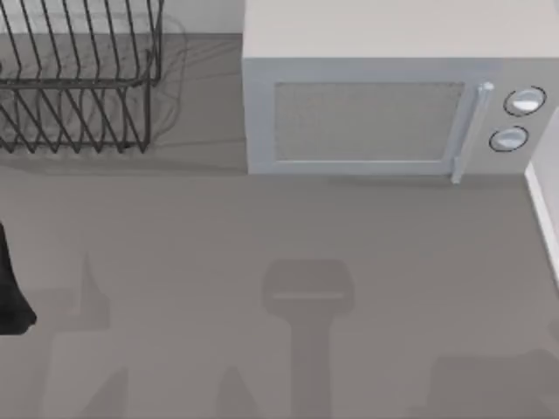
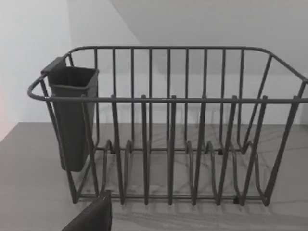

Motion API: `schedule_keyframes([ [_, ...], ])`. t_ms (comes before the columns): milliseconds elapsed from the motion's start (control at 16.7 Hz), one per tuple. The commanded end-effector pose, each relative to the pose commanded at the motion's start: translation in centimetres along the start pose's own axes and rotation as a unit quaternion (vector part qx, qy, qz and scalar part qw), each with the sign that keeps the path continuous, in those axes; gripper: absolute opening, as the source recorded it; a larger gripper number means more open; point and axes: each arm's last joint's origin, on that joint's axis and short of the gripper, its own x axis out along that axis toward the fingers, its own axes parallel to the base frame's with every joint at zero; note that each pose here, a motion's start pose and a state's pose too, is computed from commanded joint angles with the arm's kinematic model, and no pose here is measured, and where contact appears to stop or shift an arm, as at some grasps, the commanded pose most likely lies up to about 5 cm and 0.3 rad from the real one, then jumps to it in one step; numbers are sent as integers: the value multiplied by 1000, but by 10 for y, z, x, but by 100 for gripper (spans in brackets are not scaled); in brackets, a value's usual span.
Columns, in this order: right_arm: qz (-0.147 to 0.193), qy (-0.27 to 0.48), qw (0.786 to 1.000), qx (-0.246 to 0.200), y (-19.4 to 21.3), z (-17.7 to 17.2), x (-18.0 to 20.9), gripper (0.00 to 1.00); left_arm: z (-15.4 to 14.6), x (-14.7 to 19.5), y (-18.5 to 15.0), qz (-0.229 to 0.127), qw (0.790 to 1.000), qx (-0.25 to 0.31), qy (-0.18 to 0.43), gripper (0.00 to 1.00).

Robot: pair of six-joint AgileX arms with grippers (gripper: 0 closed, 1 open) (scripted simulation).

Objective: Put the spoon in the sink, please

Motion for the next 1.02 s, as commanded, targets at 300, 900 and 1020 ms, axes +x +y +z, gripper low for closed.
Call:
schedule_keyframes([
  [300,-22,24,999,-32,-5,-9,-15,100,0,0,0,0,1000,0,0,100],
  [900,-22,25,999,-32,-11,-14,20,100,0,0,0,0,1000,0,0,100],
  [1020,-25,26,999,-32,-13,-16,44,100,0,0,0,0,1000,0,0,100],
])
